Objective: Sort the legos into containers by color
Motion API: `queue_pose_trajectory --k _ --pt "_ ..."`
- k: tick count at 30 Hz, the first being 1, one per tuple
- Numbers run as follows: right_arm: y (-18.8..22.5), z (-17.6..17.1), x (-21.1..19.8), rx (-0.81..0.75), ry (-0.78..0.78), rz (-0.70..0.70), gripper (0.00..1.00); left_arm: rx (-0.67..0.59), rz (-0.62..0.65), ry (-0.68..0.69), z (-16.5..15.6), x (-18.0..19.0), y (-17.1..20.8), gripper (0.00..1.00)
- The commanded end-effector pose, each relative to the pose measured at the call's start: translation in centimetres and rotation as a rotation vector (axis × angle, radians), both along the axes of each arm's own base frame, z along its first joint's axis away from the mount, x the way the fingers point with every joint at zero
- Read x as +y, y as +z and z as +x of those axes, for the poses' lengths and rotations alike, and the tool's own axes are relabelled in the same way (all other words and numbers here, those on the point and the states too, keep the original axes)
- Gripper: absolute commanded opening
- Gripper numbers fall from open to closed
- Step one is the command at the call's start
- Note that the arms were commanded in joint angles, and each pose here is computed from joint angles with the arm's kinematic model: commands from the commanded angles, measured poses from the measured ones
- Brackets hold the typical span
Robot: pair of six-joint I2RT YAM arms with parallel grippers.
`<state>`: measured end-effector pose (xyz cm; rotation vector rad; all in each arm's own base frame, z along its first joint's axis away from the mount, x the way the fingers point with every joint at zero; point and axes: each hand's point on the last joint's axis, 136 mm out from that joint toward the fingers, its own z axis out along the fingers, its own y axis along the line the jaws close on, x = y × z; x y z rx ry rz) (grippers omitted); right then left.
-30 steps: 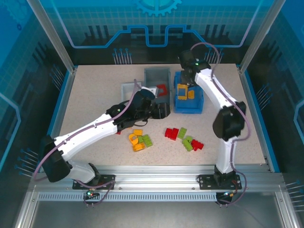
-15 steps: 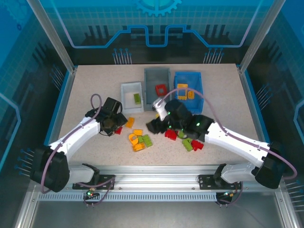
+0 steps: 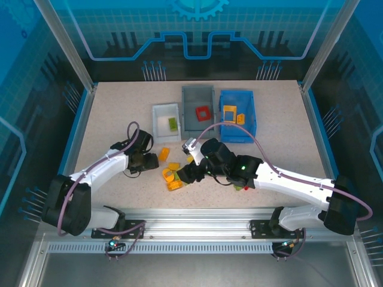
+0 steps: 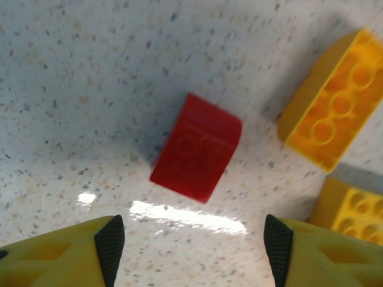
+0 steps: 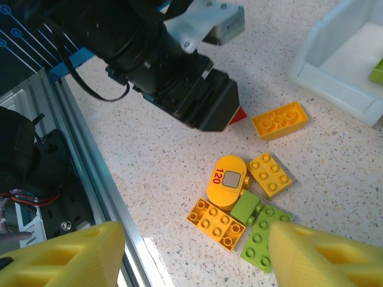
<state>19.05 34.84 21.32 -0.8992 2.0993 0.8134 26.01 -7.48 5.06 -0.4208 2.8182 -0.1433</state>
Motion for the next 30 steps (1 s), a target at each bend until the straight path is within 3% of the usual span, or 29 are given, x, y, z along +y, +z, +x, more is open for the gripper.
queue_pose_trajectory --k 1,14,22,30 --pt "1.1 -0.3 0.6 0.016 0.004 0.062 0.66 -0.043 -0.017 -0.079 1.9 -0.8 0.3 0.67" --pt "1.6 -0.6 -0.1 0.023 -0.026 0.092 0.66 0.023 0.053 -0.047 3.4 0.4 -0.7 0.71" --pt "1.7 -0.4 0.0 0.022 -0.031 0.09 0.66 0.081 -0.009 -0.003 2.5 -0.3 -2.7 0.6" --pt "1.2 -0.2 0.3 0.035 -0.044 0.092 0.66 0.102 -0.017 0.045 1.8 -0.1 -3.5 0.42"
